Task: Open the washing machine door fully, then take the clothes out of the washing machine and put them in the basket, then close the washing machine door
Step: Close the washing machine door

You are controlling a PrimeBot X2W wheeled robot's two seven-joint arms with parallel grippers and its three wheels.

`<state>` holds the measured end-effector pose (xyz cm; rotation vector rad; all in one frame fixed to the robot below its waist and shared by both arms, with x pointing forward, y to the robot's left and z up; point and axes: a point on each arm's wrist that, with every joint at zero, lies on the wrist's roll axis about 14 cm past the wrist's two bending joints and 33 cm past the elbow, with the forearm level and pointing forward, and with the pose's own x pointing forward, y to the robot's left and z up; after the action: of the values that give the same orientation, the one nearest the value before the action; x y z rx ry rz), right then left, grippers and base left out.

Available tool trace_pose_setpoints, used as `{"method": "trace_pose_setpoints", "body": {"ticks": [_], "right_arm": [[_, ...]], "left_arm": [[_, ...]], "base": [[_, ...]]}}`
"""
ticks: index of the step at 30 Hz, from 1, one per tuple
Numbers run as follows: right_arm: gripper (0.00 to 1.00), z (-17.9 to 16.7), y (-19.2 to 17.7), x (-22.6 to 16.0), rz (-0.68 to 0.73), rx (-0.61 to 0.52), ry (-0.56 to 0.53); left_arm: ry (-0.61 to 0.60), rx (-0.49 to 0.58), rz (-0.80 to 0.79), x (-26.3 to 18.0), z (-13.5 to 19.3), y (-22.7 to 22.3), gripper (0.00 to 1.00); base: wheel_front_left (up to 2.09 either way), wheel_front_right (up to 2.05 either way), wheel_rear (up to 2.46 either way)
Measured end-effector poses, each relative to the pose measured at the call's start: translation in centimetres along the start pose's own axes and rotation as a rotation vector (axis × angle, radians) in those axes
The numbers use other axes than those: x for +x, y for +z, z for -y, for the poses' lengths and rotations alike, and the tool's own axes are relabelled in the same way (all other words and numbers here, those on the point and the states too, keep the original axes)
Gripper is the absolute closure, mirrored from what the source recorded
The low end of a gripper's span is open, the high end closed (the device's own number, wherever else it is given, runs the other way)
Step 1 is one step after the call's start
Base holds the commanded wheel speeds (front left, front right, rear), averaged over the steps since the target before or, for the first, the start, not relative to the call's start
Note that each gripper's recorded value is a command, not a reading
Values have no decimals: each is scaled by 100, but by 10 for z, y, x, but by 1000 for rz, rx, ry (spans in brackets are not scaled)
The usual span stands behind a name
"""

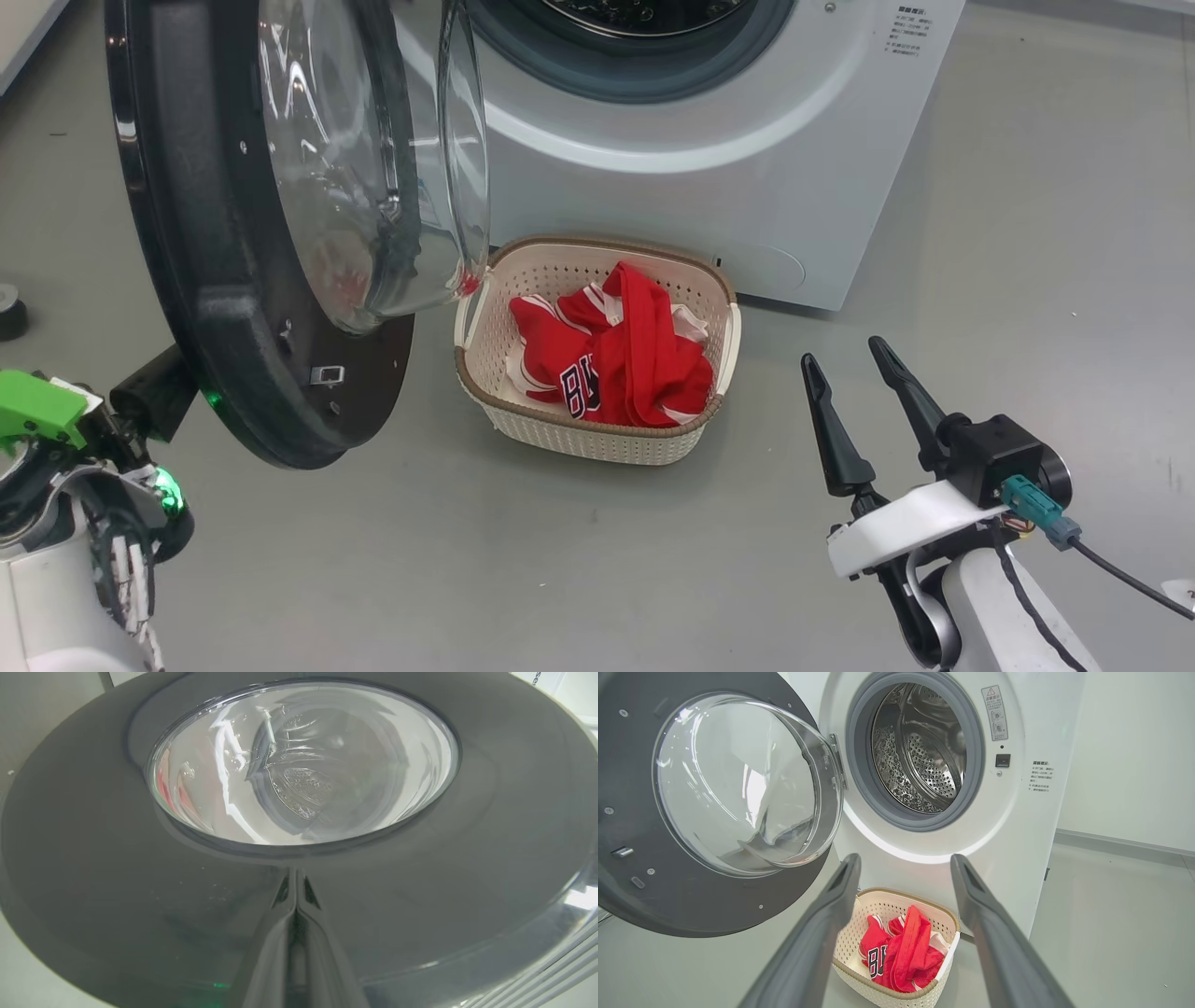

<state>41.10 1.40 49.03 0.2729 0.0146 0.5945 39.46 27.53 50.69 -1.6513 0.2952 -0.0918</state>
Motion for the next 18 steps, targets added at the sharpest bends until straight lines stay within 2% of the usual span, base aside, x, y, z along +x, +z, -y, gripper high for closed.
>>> {"method": "trace_pose_setpoints", "body": {"ticks": [8,18], "right_arm": [[0,1,1,1,3,2,-5],[0,-9,-1,1,-4,2,20]], "left_arm": [[121,227,116,-19,-15,15,100],[289,540,302,-71,-25,52,100]], "base": [[0,0,0],[0,0,0]]}}
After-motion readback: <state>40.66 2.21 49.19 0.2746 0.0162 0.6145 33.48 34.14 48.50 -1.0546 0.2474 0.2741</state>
